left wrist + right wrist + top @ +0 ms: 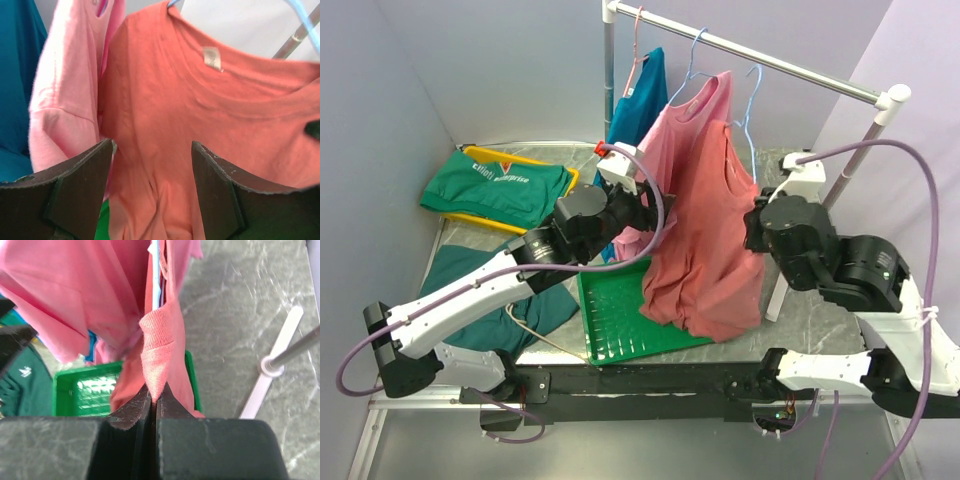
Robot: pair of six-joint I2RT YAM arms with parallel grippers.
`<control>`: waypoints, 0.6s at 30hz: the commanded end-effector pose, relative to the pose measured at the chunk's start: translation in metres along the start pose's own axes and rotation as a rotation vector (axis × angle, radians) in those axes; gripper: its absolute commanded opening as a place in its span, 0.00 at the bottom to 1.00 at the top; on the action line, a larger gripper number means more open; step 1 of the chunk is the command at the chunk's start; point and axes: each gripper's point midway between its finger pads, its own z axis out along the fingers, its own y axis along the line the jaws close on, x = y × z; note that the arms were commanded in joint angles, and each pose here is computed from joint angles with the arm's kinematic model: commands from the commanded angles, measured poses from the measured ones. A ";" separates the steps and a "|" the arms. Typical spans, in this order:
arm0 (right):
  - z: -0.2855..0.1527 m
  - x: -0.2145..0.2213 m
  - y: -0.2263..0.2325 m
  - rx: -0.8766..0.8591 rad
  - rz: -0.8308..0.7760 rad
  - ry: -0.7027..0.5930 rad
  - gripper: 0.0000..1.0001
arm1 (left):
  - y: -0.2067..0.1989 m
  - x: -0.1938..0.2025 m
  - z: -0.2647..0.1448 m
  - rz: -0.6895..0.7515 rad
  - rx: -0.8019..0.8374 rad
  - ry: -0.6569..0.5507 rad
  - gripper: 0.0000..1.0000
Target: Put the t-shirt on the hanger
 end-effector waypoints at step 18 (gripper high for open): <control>0.006 -0.084 -0.009 0.061 0.093 -0.180 0.00 | 0.002 -0.030 -0.016 -0.043 0.009 -0.071 0.70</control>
